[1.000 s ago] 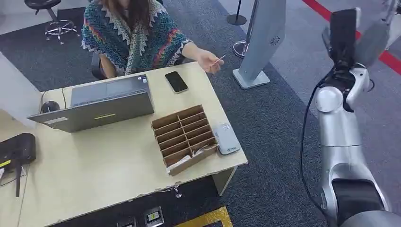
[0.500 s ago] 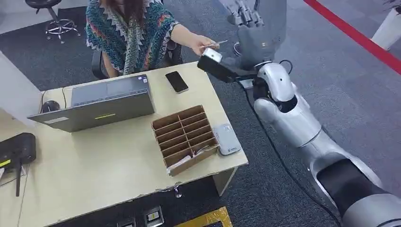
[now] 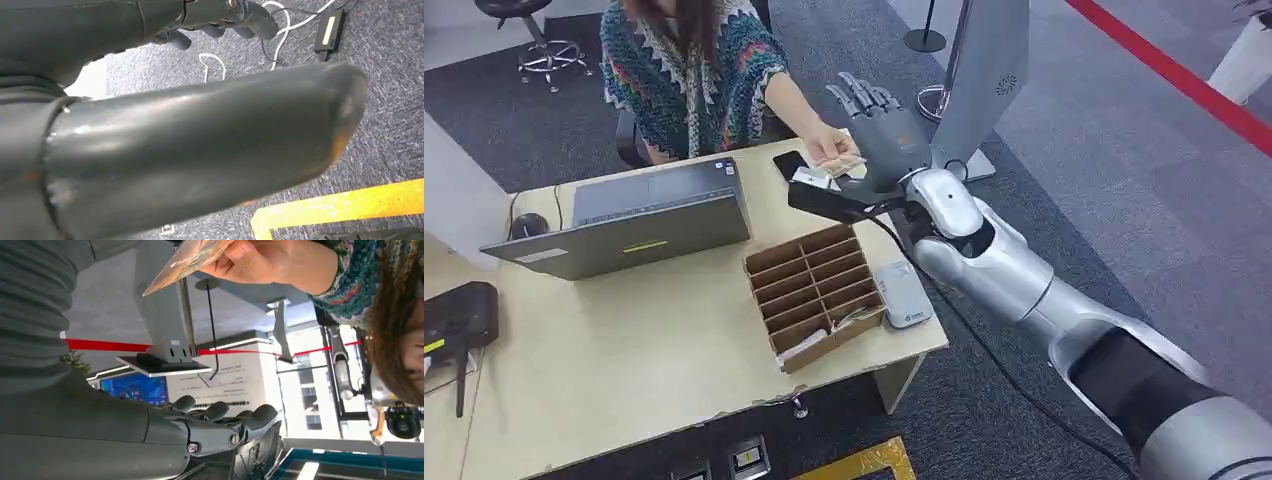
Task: Pass the card to the sensor for recognition and then transmit it.
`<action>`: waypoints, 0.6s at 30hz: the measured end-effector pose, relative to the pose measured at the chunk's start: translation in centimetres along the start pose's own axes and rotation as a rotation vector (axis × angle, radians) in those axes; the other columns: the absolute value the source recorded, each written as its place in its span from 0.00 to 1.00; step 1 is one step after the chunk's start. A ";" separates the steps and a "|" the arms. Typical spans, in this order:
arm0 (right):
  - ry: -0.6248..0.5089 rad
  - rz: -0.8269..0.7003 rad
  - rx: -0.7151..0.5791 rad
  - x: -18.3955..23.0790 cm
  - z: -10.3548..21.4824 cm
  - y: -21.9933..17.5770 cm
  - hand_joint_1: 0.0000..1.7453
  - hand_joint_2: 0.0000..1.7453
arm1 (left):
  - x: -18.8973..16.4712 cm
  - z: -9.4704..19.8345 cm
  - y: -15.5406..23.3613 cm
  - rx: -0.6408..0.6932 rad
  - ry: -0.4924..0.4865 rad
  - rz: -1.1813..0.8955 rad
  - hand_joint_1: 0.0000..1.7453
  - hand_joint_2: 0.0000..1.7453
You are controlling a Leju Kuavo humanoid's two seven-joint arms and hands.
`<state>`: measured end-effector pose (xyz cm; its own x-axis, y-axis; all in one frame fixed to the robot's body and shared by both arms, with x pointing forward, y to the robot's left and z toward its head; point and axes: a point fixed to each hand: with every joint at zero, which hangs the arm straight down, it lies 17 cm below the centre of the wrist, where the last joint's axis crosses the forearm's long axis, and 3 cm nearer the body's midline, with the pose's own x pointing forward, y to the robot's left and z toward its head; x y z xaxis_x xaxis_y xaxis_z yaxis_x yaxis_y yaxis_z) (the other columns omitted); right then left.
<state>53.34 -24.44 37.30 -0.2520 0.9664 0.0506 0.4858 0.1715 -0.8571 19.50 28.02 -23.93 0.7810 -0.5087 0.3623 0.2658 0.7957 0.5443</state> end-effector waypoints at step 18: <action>-0.014 0.004 0.105 1.3 -0.3 4.1 1.00 1.00 | -1.0 0.3 -0.4 -0.006 0.018 0.008 0.00 0.00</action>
<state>55.27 -22.39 34.02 -0.2627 0.9640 0.0405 0.3967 0.1462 -0.9062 18.39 28.09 -24.28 0.7930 -0.4965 0.3530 0.2632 0.8018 0.5366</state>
